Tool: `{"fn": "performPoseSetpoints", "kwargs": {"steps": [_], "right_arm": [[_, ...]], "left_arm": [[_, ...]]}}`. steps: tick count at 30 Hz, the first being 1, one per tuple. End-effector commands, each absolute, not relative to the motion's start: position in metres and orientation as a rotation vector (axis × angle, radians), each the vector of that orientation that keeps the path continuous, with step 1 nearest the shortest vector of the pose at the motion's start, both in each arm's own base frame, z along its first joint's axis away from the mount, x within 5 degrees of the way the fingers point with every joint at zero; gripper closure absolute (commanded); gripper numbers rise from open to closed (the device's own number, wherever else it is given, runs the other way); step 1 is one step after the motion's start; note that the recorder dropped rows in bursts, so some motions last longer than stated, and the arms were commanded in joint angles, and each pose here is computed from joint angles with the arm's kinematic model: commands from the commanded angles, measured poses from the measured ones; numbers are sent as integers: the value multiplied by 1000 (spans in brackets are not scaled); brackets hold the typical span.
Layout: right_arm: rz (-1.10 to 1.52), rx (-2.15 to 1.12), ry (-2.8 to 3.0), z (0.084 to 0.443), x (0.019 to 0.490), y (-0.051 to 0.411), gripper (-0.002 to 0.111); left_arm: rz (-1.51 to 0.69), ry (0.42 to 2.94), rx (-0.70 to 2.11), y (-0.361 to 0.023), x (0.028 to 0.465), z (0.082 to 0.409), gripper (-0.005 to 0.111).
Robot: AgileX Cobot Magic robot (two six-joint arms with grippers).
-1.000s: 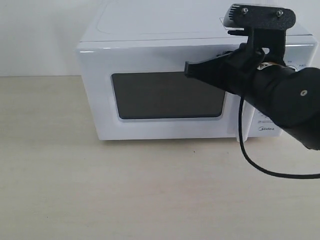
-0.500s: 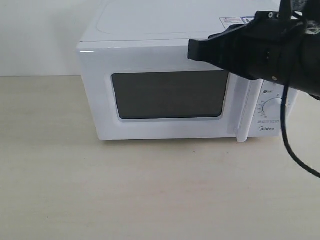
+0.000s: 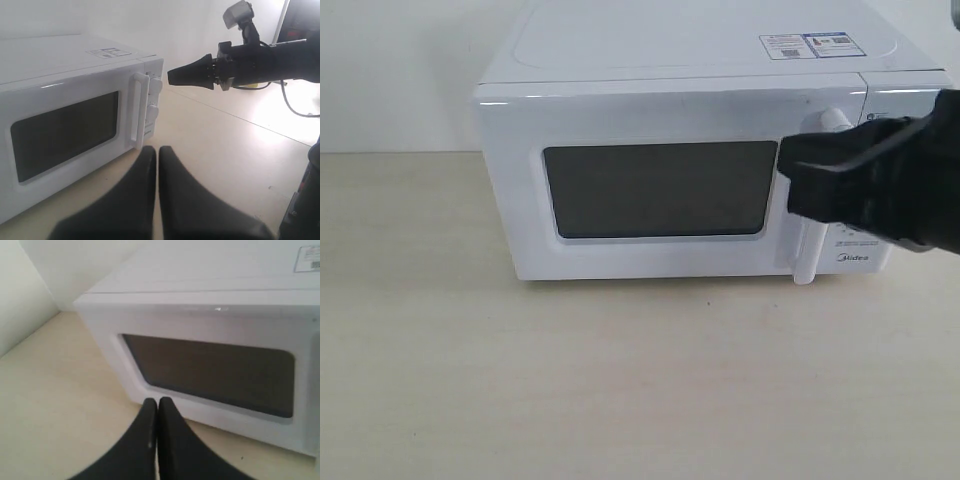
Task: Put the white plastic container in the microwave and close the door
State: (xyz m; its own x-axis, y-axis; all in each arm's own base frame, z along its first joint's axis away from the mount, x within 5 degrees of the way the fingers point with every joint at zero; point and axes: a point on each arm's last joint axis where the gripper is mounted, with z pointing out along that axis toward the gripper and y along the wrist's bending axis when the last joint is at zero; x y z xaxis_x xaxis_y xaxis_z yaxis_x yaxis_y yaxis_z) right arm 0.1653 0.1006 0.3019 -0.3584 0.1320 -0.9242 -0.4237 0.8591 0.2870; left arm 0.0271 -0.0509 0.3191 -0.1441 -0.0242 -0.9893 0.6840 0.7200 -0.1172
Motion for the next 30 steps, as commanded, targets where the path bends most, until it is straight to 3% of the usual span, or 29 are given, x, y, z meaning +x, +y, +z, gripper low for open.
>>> {"fn": "performPoseSetpoints", "kwargs": {"steps": [1, 21, 30], "right_arm": [[658, -303, 1918, 298, 156, 105, 108], [688, -341, 1951, 295, 153, 108, 108], [688, -341, 1951, 295, 153, 108, 108]], "left_arm": [[-667, 1611, 548, -51, 27, 318, 103], [-666, 1606, 548, -51, 26, 318, 103], [-638, 1452, 551, -41, -2, 322, 103]]}}
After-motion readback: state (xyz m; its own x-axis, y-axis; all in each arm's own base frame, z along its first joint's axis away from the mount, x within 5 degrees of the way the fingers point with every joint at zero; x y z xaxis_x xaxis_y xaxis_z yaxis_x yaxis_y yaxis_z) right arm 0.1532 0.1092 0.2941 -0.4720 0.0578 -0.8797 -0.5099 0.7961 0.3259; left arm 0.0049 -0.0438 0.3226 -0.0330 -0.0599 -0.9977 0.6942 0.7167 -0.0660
